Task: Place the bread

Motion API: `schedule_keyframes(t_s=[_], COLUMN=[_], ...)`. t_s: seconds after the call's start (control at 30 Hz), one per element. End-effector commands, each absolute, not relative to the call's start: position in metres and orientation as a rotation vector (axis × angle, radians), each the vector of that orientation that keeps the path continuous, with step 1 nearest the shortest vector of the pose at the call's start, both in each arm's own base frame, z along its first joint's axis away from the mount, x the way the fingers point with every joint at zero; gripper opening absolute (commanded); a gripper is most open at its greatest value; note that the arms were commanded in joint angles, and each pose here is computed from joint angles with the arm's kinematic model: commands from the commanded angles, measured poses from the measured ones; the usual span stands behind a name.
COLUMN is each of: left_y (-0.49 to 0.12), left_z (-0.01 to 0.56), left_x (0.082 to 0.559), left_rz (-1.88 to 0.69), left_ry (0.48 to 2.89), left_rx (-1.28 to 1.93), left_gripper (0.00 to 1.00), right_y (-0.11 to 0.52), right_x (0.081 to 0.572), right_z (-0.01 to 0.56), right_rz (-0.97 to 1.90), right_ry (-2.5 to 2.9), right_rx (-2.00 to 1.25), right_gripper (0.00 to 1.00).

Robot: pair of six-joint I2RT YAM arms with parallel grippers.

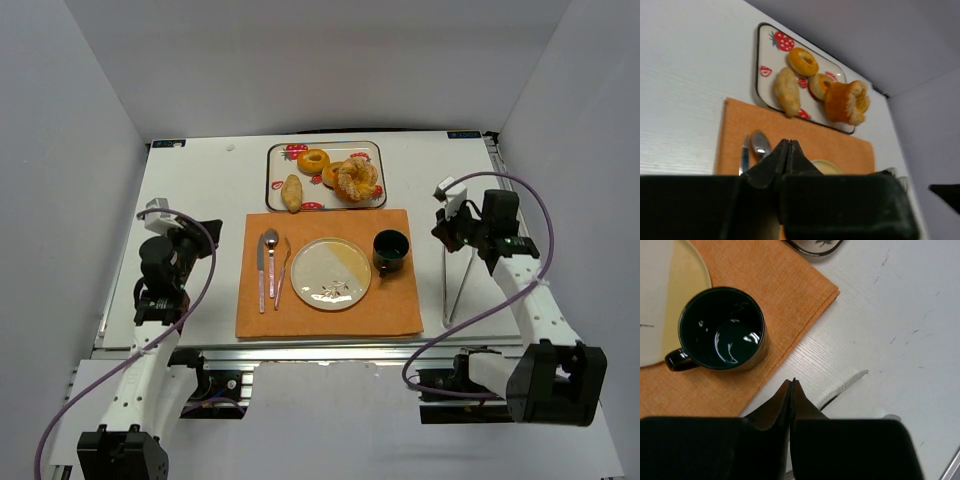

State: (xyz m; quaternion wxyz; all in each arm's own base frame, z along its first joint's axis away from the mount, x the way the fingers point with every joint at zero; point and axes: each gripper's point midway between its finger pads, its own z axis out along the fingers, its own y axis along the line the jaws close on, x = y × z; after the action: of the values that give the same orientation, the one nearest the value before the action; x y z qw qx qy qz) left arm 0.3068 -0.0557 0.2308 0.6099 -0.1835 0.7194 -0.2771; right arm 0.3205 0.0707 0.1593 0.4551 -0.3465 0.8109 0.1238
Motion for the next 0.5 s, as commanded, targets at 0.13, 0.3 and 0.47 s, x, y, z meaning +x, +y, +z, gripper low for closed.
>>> schedule_keyframes(t_s=[0.13,0.3,0.47], left_y=[-0.088,-0.099,-0.101], left_z=[0.220,0.206,0.187], left_x=[0.317,0.317,0.316], left_rz=[-0.630,-0.547,-0.539], left_ry=[1.749,1.811,1.841], left_rx=[-0.321,-0.293,-0.306], left_gripper=[0.44,0.83,0.84], right_y=[0.065,0.029,-0.014], right_x=[0.346,0.358,0.348], right_z=[0.172,0.156,0.115], right_rz=[0.337,0.164,-0.075], right_ry=[2.038,2.177,2.368], right_rx=[-0.586,-0.339,-0.171], right_gripper=[0.85,0.89,0.81])
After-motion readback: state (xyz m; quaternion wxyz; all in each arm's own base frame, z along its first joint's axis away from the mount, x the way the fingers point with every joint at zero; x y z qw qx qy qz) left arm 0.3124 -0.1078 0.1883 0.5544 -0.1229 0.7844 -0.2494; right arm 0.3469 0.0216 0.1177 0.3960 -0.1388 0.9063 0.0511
